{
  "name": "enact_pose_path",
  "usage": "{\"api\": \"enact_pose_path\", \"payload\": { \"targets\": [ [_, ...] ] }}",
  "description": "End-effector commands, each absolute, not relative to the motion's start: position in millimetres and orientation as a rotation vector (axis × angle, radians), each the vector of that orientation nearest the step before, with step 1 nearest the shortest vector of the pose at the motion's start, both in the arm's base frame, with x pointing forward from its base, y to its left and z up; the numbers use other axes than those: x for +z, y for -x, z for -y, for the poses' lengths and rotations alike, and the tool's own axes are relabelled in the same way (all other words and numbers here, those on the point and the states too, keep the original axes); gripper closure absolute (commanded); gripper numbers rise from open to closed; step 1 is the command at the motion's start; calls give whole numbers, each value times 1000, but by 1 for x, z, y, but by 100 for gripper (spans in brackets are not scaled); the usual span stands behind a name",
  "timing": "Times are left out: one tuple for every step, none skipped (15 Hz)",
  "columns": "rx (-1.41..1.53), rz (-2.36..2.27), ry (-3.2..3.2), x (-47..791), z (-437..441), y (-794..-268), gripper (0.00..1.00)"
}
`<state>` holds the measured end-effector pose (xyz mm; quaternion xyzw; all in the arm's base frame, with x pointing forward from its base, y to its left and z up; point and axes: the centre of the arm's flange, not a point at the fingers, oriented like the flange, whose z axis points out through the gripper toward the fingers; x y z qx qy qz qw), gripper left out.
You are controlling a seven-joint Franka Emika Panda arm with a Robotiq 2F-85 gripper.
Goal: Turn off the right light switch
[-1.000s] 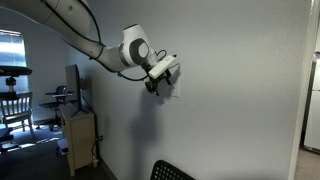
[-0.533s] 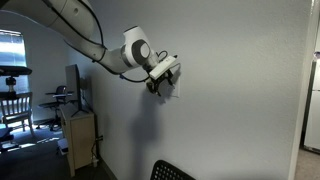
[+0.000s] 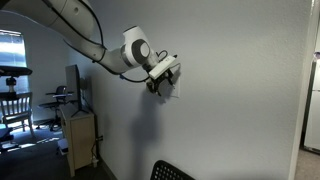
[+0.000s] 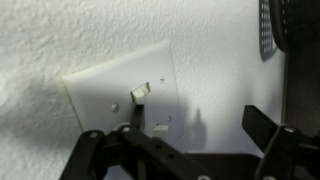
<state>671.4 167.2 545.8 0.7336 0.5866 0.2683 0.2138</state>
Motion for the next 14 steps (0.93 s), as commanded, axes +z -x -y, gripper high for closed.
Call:
{"api": "enact_pose_path", "payload": {
  "targets": [
    [737,-1566,-2025,561,-148,-683,0],
    [734,-1566,-2025,562,-147,-683,0],
    [734,-1562,-2026,561,-146,-684,0],
    [731,-1562,-2028,562,-145,-684,0],
    [733,-1559,-2029,562,-144,-683,0],
    [730,-1559,-2033,561,-144,-683,0],
    [725,-1561,-2036,557,-143,-682,0],
    [720,-1558,-2038,555,-142,-682,0],
    [715,-1557,-2047,552,-140,-682,0],
    [709,-1560,-2055,549,-139,-682,0],
    [704,-1565,-2060,545,-138,-682,0],
    [699,-1572,-2067,541,-139,-681,0],
    [689,-1579,-2077,534,-139,-681,0],
    [680,-1588,-2085,527,-140,-681,0]
  ]
}}
